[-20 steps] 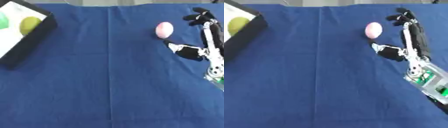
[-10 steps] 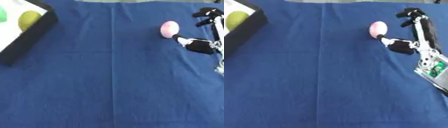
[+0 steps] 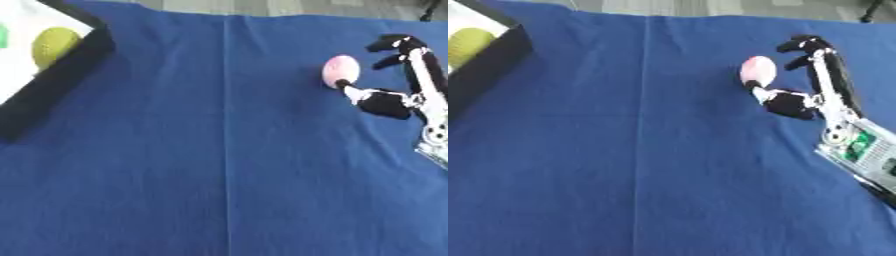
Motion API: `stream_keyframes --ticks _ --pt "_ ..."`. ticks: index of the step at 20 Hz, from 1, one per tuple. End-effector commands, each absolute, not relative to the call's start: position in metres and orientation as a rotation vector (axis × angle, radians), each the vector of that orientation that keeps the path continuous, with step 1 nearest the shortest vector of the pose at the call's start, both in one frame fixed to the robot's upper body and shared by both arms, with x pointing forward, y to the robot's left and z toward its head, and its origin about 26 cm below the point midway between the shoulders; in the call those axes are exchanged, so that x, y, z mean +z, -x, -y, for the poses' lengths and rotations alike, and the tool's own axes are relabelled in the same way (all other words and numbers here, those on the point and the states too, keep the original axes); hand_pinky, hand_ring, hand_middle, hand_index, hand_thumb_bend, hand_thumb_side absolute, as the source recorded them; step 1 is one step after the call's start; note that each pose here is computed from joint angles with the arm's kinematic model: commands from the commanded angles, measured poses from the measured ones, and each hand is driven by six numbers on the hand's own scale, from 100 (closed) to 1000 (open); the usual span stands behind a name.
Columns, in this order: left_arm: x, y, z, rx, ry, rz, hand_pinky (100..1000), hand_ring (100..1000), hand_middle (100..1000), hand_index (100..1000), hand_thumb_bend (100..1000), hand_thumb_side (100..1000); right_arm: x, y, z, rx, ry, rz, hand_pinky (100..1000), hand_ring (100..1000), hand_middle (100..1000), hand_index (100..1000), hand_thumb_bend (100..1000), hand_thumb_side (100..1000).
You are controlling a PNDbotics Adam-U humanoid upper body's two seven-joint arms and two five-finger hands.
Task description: Pick up the objects with one hand, pass them to the other hand, and then place them into the box on the other side of the table.
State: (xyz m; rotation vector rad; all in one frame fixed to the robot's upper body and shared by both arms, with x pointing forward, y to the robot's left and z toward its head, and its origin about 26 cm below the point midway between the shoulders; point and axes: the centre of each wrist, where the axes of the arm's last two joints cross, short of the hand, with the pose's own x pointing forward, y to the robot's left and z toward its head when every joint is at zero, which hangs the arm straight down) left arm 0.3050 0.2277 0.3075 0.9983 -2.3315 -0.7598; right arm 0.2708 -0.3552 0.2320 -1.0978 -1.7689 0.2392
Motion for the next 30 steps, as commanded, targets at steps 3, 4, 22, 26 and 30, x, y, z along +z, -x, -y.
stream_keyframes --ticks 3,4,22,26,30 --pt "0.313 -0.301 -0.23 -0.753 -0.996 2.37 725 545 522 667 100 380 0.249 -0.267 0.361 0.16 1.302 1.688 1000 659 846 711 491 100" --pt "0.313 -0.301 -0.23 -0.749 -0.989 2.373 724 543 519 664 100 384 0.25 -0.267 0.362 0.157 1.317 1.678 1000 655 841 717 492 100" --pt "0.304 -0.302 -0.23 -0.692 -0.908 2.43 721 535 513 656 100 411 0.257 -0.26 0.38 0.036 1.466 1.507 1000 704 866 773 515 140" --pt "0.301 -0.302 -0.233 -0.681 -0.916 2.42 720 535 513 656 100 404 0.265 -0.258 0.384 0.006 1.51 1.515 1000 694 860 764 524 144" --pt "0.298 -0.302 -0.235 -0.67 -0.926 2.411 719 535 514 656 100 404 0.279 -0.256 0.39 -0.023 1.57 1.542 1000 668 847 753 530 139"
